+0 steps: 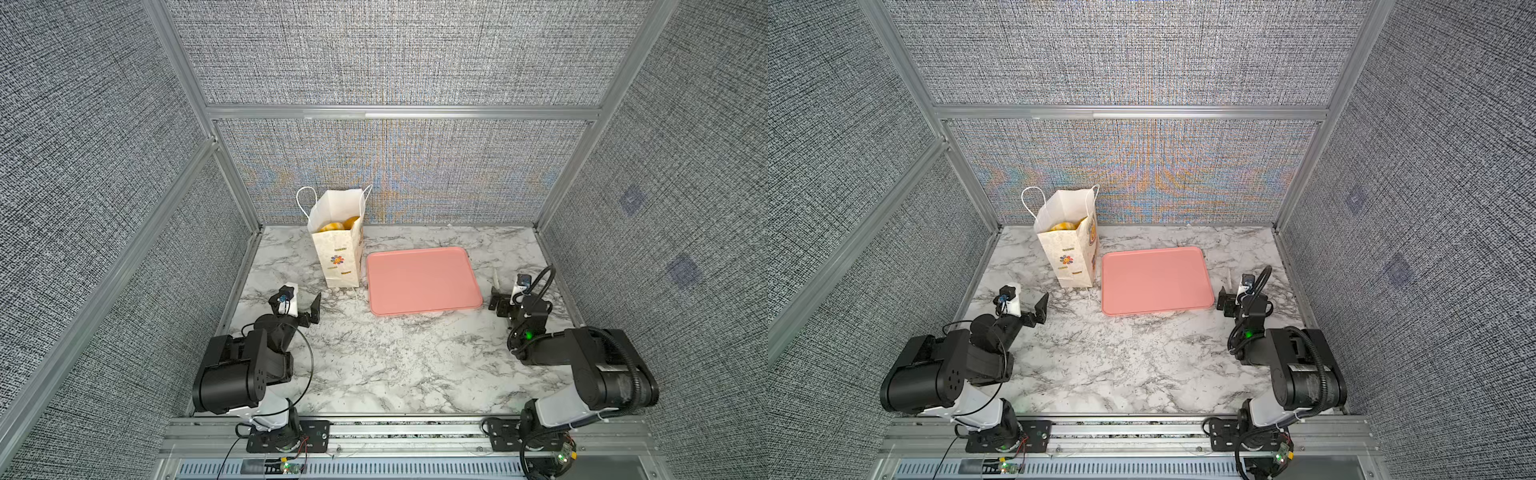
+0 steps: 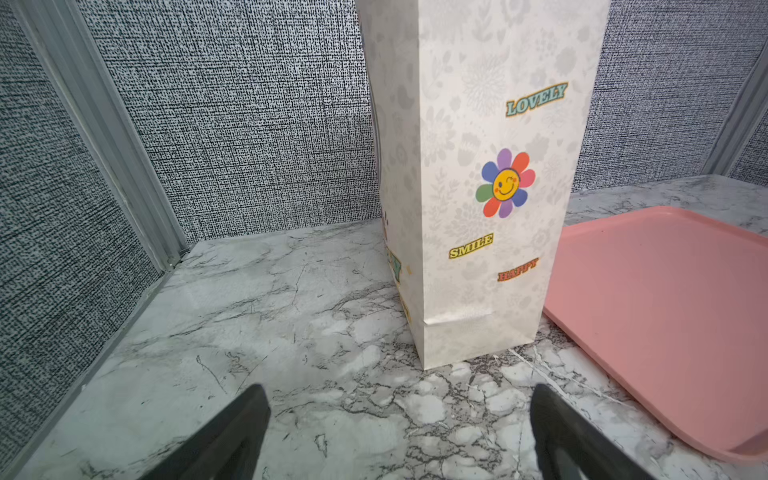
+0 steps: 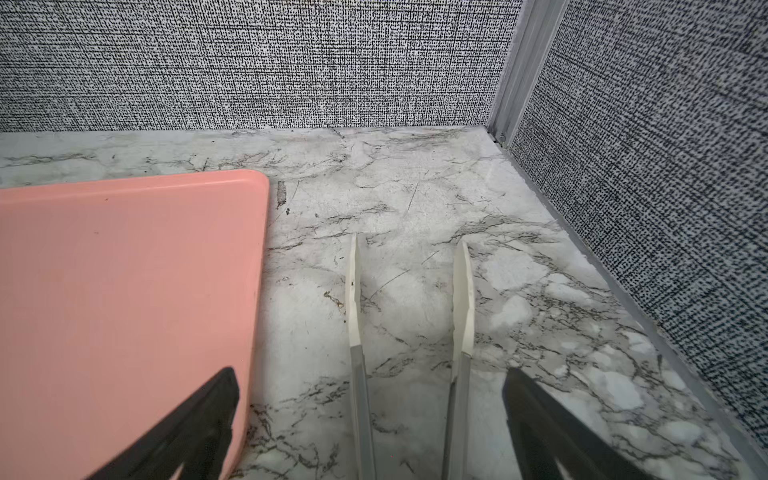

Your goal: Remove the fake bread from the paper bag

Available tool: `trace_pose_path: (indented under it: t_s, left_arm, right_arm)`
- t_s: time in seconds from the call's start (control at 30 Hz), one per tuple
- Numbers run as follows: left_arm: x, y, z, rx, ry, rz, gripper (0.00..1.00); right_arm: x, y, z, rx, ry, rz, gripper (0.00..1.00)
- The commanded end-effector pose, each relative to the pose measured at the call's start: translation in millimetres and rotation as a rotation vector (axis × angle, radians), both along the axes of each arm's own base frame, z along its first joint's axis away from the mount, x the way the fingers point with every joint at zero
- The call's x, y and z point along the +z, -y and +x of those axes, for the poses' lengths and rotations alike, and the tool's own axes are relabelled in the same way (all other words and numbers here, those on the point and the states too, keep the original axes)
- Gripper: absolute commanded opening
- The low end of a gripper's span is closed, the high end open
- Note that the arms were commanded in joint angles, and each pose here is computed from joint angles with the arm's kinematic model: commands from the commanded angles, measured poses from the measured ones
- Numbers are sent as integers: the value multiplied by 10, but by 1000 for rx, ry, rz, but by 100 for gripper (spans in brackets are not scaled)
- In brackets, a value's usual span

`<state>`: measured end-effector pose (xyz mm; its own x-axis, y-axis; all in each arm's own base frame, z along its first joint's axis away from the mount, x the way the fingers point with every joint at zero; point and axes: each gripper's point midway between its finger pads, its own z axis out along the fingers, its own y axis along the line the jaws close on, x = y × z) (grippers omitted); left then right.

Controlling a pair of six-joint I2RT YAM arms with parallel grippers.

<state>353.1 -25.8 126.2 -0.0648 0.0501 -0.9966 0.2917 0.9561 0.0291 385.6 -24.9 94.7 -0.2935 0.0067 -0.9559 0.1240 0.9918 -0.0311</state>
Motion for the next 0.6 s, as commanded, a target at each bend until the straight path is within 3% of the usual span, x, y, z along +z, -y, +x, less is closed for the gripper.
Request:
trace_pose_path:
  t_s: [0.0, 0.57]
  left_arm:
    - [71, -9, 16, 4, 29, 3, 99]
    - [63, -28, 31, 17, 24, 2, 100]
  right_arm:
    - [41, -11, 11, 5, 18, 9, 99]
    - [33, 90, 5, -31, 19, 43, 99]
